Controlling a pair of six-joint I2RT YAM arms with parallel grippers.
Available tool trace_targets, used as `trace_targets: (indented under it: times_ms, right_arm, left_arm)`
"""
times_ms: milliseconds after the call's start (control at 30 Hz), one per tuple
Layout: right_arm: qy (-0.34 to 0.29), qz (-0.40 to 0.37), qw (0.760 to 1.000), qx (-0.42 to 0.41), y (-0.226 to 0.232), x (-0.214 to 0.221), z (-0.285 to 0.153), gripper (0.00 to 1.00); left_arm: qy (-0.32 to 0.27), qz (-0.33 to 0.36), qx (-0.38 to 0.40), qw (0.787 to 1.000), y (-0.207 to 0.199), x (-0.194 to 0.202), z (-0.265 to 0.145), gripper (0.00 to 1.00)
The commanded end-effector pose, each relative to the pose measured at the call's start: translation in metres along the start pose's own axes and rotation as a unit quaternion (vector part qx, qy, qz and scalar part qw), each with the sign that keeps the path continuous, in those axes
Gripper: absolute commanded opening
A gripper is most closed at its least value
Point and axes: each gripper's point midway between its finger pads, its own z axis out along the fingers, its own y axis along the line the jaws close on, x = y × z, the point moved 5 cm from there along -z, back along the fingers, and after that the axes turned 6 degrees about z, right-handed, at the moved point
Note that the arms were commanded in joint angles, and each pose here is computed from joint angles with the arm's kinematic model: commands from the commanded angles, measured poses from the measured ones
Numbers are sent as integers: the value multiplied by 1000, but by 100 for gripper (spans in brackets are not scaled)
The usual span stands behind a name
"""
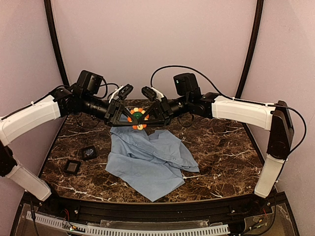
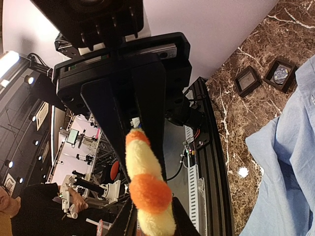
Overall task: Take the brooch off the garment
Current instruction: Close the brooch securely.
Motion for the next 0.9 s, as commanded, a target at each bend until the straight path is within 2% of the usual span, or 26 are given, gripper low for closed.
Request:
trace_targets:
  times_ms: [0, 633, 867]
  right_arm:
    - [-11, 34, 999, 28, -26, -5, 4, 21]
    - [-9, 26, 999, 20, -23, -6, 5, 33]
    - [-14, 21, 999, 22, -20, -6, 3, 43]
  left_arm:
    - [-13, 61, 52, 997, -33, -15, -5, 1]
    - [-9, 53, 48, 997, -27, -15, -1, 1]
    - [-9, 46, 45, 998, -24, -13, 1, 1]
